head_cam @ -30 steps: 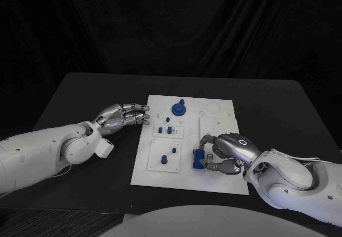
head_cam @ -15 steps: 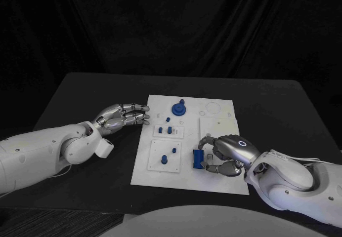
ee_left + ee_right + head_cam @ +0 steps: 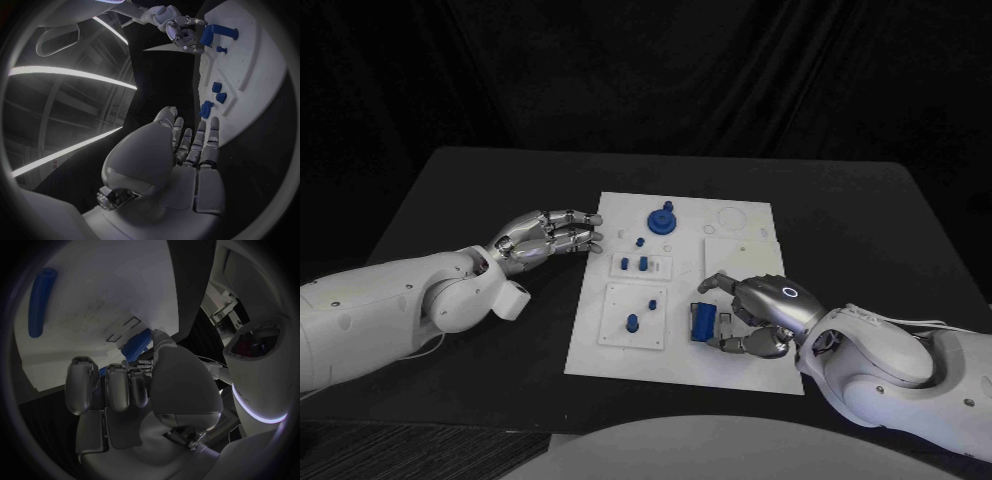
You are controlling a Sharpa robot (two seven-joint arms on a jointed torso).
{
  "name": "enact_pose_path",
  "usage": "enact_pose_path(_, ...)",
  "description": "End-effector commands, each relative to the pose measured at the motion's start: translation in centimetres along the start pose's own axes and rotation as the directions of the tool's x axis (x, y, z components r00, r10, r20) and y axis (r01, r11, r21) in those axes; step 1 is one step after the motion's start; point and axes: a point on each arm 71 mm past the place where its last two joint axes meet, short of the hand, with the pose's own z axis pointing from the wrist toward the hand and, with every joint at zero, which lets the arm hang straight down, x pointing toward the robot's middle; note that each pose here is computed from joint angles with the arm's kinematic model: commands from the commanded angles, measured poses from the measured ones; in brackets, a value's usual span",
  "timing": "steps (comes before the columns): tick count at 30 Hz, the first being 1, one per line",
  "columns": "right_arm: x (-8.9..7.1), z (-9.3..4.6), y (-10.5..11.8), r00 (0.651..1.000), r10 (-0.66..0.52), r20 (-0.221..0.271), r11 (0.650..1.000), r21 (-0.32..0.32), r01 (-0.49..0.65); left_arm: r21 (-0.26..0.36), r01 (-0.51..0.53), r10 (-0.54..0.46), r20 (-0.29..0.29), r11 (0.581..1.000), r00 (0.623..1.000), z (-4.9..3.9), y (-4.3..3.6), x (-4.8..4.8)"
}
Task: Assemble the parts on the task board
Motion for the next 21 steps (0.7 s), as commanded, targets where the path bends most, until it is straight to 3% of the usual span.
enact_pose_path(1,-0.04,-0.11,0.01,1.000,0.006,0.018,1.000,0.018,-0.006,0.012,0.012,-0.012,-0.008,1.000,1.000,0.02,-0.04,0.13)
enact_pose_path(15,-0.33,-0.10,0.37,0.997,0.025,0.071,1.000,0.007,-0.026,0.010,0.012,-0.012,-0.008,1.000,1.000,0.03,0.00,0.14)
enact_pose_path(21,-0.22,0.01,0.40,0.998,0.015,0.067,1.000,0.022,-0.016,0.010,0.013,-0.013,-0.008,1.000,1.000,0.05,0.02,0.15)
